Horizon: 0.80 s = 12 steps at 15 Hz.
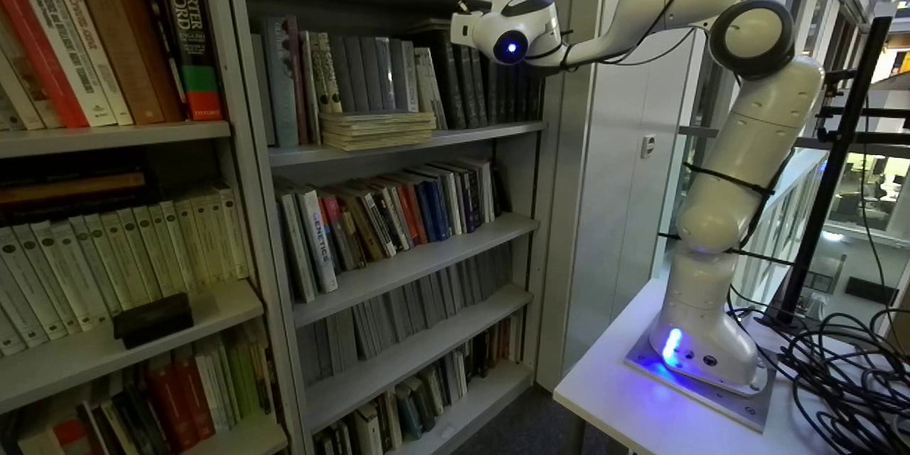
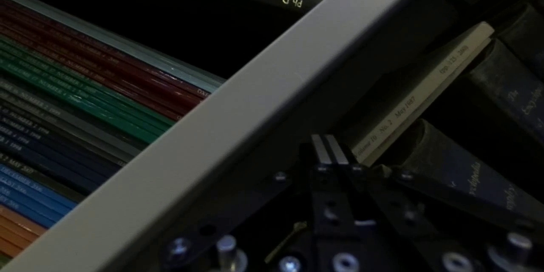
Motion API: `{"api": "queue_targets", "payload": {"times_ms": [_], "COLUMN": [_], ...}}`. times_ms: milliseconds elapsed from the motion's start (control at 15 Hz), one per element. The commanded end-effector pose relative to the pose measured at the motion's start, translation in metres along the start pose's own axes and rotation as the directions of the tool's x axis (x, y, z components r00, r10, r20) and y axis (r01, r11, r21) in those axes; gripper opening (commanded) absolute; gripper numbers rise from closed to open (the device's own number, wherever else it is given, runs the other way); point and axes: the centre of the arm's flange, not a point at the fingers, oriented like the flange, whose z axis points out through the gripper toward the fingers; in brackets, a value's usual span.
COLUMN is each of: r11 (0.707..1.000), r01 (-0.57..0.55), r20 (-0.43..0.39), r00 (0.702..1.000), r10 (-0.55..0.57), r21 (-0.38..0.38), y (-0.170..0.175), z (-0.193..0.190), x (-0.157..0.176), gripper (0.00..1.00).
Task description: Pick up one of the paper books and put it on top of the large encyclopedia books
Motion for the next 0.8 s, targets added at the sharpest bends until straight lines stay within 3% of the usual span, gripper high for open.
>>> {"api": "queue_targets", "payload": {"times_ms": [0,733], "r11": [1.0,1.0], "r01": [0.005,-0.013], "r20": [-0.015,-0.055], "r00": [1.0,0.998], "r10": [-0.005,0.013], "r21": [-0.018,-0.006], "y": [0.012,0.005], "z": [0.013,0.001], "x": [-0.002,-0.006], "gripper": [0.0,0.0]}}
